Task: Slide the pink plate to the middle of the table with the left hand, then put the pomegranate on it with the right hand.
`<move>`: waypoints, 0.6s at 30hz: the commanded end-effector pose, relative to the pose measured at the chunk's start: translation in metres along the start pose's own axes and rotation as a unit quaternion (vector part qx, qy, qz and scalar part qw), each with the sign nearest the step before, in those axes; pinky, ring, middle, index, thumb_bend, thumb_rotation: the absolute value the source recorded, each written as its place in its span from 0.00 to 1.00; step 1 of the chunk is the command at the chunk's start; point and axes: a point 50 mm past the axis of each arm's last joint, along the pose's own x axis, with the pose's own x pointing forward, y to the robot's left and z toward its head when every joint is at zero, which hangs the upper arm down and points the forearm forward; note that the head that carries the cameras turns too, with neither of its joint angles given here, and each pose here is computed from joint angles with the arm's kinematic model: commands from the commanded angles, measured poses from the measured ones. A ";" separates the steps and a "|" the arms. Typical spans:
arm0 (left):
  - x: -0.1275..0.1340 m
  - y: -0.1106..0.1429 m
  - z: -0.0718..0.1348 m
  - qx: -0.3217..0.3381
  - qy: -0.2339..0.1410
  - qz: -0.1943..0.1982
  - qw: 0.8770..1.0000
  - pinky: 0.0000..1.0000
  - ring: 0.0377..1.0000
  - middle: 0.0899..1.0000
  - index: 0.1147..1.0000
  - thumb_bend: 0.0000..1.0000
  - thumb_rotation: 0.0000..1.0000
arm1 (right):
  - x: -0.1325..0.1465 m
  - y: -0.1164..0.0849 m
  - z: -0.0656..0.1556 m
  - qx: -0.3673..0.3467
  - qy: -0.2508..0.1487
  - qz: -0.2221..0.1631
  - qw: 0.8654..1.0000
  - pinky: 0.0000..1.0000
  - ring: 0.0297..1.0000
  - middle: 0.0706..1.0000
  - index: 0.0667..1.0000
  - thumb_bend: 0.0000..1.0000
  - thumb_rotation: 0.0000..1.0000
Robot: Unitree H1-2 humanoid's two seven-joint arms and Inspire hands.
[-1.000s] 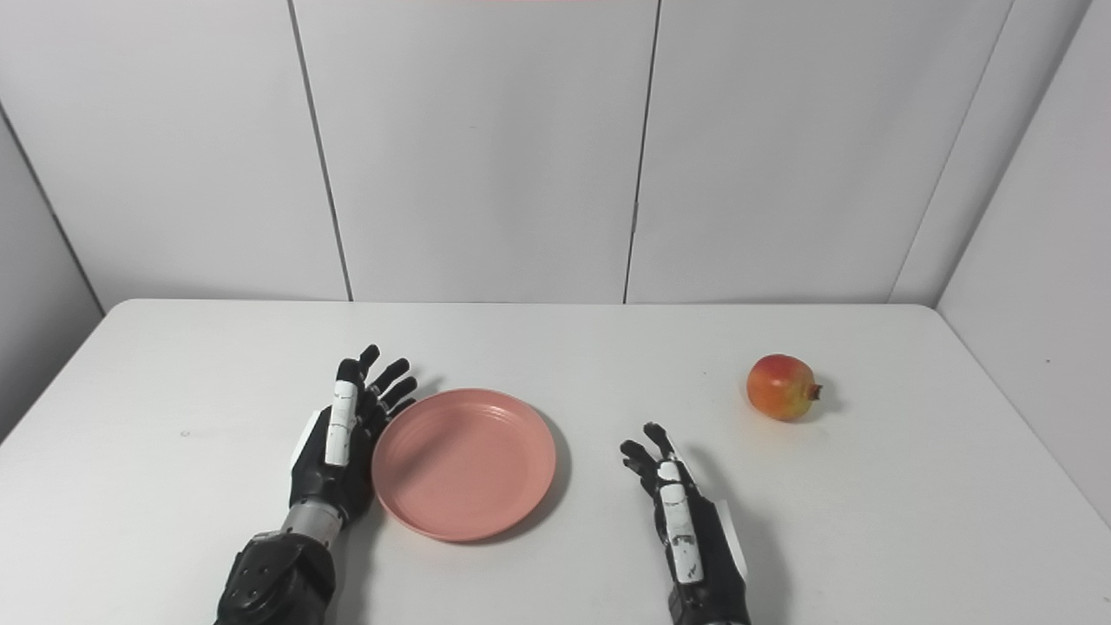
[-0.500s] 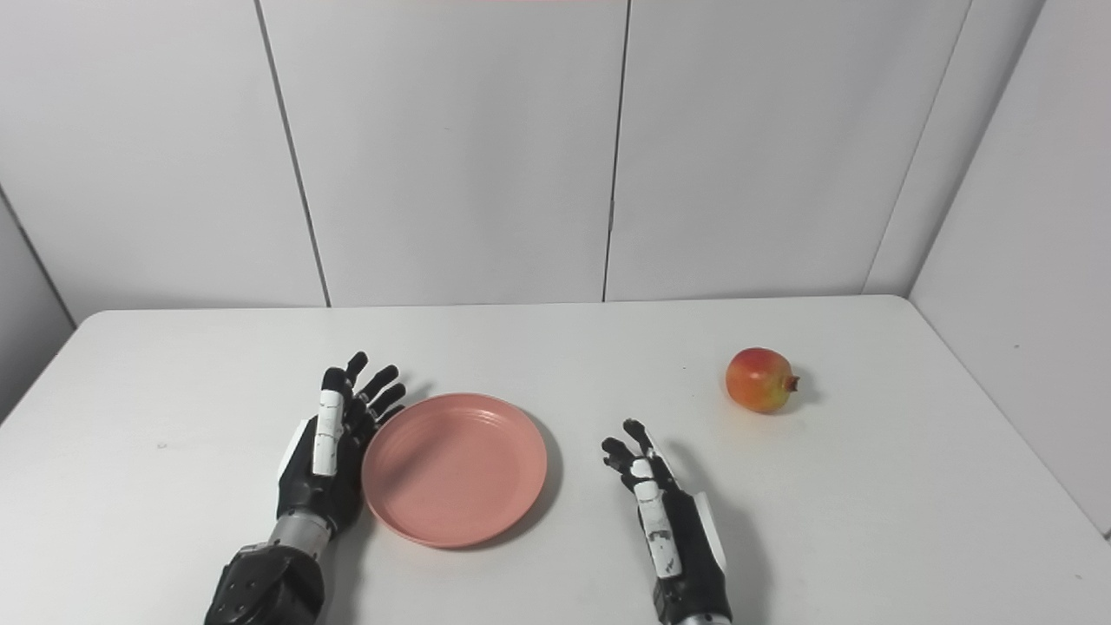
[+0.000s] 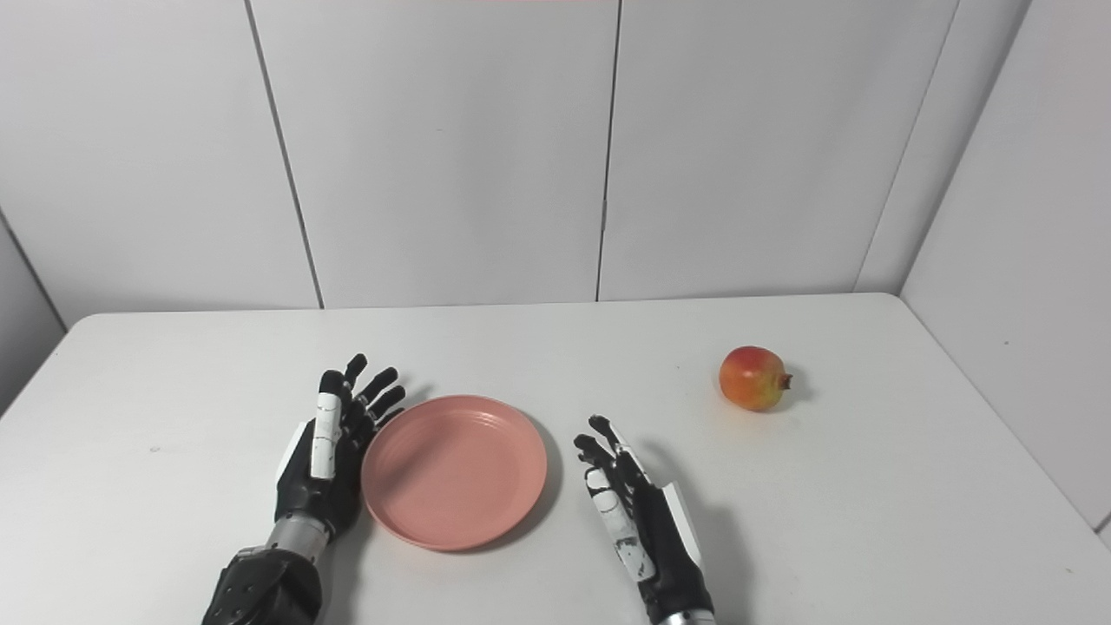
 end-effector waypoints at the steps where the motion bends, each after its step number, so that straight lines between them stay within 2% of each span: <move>1: 0.001 0.000 -0.004 -0.005 0.011 -0.003 1.000 0.89 0.89 0.90 1.00 0.87 0.91 | 0.003 -0.007 0.008 -0.044 -0.045 -0.003 0.998 0.84 0.86 0.84 0.90 0.74 1.00; 3: 0.002 0.001 -0.005 -0.007 0.012 -0.003 1.000 0.89 0.89 0.90 1.00 0.88 0.91 | 0.006 -0.009 0.013 -0.063 -0.052 -0.008 0.997 0.84 0.86 0.84 0.90 0.74 1.00; 6: 0.002 0.003 -0.005 -0.007 0.012 -0.003 1.000 0.90 0.90 0.91 1.00 0.89 0.90 | 0.011 -0.014 0.021 -0.087 -0.069 -0.031 0.993 0.67 0.74 0.76 0.79 0.75 1.00; 9: 0.004 0.004 -0.007 -0.007 0.015 -0.002 1.000 0.89 0.90 0.91 1.00 0.91 0.90 | 0.017 -0.020 0.028 -0.110 -0.086 -0.049 0.989 0.63 0.71 0.74 0.75 0.74 1.00; 13: 0.005 0.005 -0.008 -0.007 0.014 -0.001 1.000 0.88 0.89 0.90 1.00 0.92 0.89 | 0.024 -0.028 0.037 -0.166 -0.098 -0.065 0.979 0.63 0.70 0.71 0.70 0.74 1.00; 18: 0.005 0.006 -0.009 -0.006 0.015 0.000 1.000 0.88 0.89 0.90 1.00 0.92 0.90 | 0.035 -0.040 0.050 -0.236 -0.115 -0.074 0.962 0.63 0.70 0.73 0.72 0.73 1.00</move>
